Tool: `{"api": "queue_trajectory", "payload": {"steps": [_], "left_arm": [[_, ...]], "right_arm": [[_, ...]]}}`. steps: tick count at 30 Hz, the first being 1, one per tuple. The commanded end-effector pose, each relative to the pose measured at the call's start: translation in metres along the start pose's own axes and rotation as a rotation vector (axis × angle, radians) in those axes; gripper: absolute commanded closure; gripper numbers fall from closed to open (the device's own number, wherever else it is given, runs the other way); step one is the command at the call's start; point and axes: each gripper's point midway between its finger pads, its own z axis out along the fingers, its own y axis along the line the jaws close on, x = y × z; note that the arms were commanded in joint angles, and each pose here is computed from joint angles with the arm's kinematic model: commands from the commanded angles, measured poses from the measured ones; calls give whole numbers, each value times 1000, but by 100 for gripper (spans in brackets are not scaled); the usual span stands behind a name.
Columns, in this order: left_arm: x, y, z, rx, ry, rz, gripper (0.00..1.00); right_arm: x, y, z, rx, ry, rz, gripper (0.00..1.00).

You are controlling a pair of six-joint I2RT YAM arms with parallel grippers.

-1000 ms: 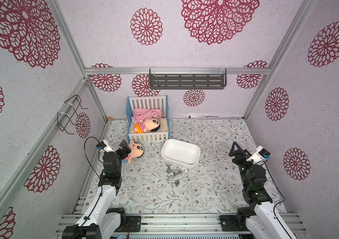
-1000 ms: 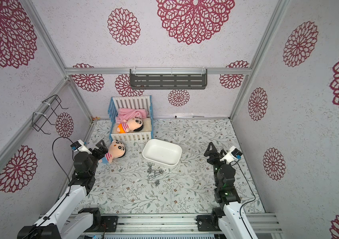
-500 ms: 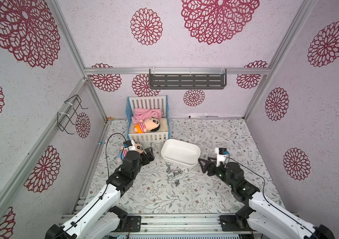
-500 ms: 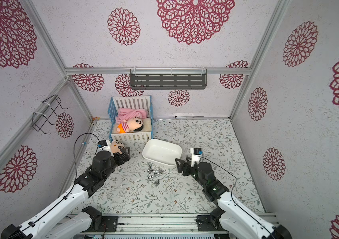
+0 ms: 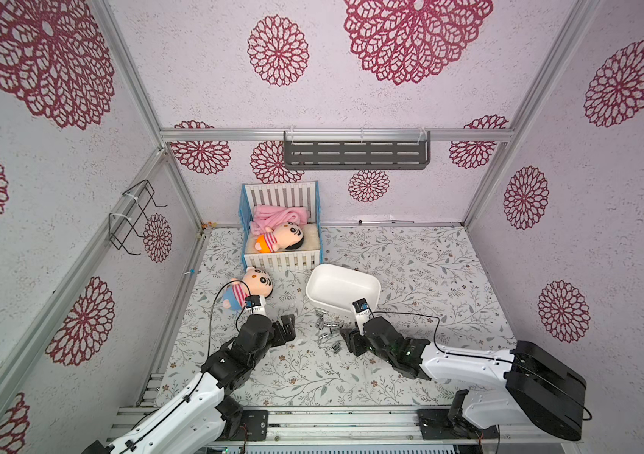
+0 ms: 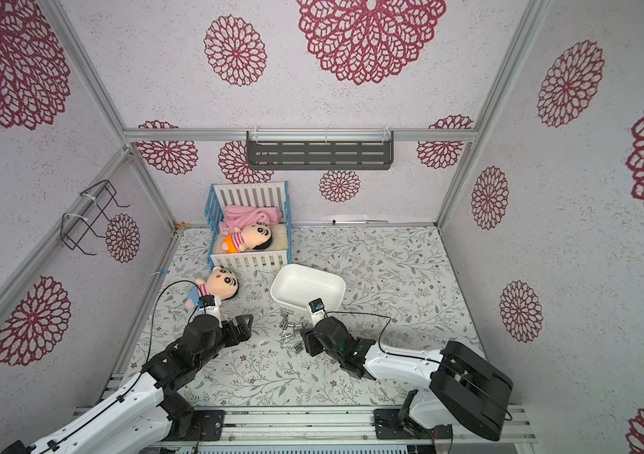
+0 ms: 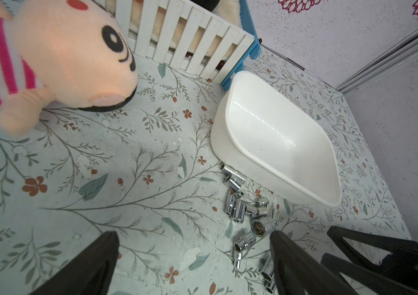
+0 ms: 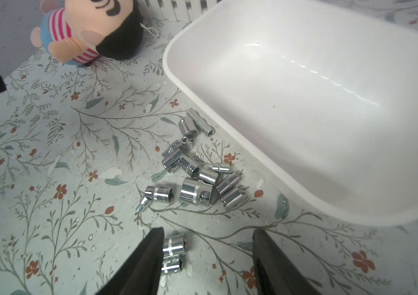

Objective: Put the screws on the desktop into the storage box
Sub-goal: Pick up the screw from the center of the board.

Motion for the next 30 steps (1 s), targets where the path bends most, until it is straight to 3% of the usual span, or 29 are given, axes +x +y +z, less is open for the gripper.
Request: {"api": "queue_trajectory", "payload": {"steps": [1, 9, 18, 30], "left_arm": [[-1, -13, 0, 45, 14, 23, 3], [3, -13, 6, 29, 28, 44, 3], [5, -16, 7, 41, 28, 46, 3], [9, -21, 8, 54, 48, 51, 3]], "right_arm": [[-20, 8, 6, 20, -87, 18, 42], [1, 31, 38, 103, -10, -69, 46], [8, 16, 45, 234, -8, -57, 45], [11, 19, 54, 232, 5, -67, 47]]}}
